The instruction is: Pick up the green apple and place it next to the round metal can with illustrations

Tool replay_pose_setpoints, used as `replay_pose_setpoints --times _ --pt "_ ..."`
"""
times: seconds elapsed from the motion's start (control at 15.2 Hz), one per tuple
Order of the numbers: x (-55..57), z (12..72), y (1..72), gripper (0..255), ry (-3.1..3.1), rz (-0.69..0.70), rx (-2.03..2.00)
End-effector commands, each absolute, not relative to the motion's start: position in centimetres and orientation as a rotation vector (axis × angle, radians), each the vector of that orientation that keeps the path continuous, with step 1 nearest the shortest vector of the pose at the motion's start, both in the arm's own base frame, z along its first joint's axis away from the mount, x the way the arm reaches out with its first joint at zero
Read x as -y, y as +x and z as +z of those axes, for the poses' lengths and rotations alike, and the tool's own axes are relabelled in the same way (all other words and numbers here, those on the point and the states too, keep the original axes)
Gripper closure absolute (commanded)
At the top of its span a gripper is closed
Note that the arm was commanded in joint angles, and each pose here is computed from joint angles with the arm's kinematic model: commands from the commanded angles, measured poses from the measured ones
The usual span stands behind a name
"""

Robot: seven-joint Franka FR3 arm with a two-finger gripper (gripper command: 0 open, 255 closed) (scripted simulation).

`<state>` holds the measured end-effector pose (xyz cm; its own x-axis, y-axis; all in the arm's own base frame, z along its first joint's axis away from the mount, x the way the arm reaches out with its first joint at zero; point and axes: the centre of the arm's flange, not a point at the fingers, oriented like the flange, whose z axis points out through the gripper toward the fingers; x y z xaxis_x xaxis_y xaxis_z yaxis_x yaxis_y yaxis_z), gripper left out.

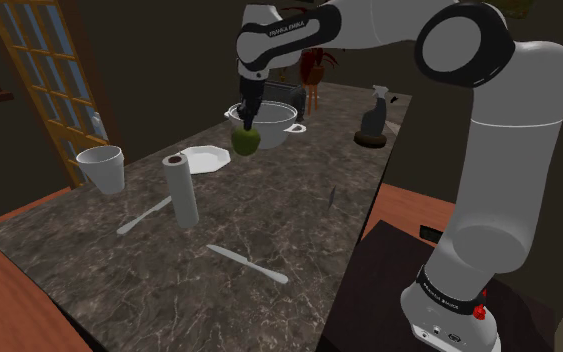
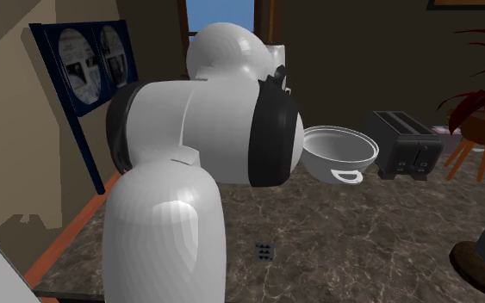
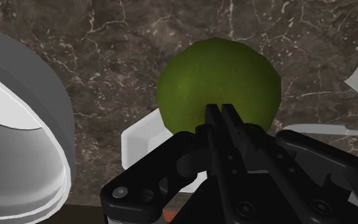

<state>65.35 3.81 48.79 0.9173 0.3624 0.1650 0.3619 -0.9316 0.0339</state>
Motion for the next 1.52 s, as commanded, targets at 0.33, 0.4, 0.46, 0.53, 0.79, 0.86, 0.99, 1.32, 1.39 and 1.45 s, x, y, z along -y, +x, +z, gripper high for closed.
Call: replay_pose_setpoints --times 0.33,0.4,0.46,0.53,0.79,0.86,0.99,1.32,1.39,1.45 --pt "-3.8 52.6 65.3 255 3.073 0.265 -0.581" --pt "-3.8 53.1 65.3 255 3.073 0.265 -0.581" --pt "-3.8 53.6 65.3 255 3.073 0.265 -0.581" --pt "-3.8 54.1 65.3 255 3.073 0.265 -0.581" --pt "-1.2 55.1 64.7 255 3.073 0.265 -0.581" --pt "0.0 55.2 64.3 255 3.073 0.265 -0.581" --pt "2.6 55.2 63.7 255 3.073 0.265 -0.581" --pt "9.0 55.2 62.0 255 3.073 0.265 -0.581" --pt "10.2 55.2 61.6 255 3.073 0.265 -0.581" --pt "11.5 55.2 61.3 255 3.073 0.265 -0.581"
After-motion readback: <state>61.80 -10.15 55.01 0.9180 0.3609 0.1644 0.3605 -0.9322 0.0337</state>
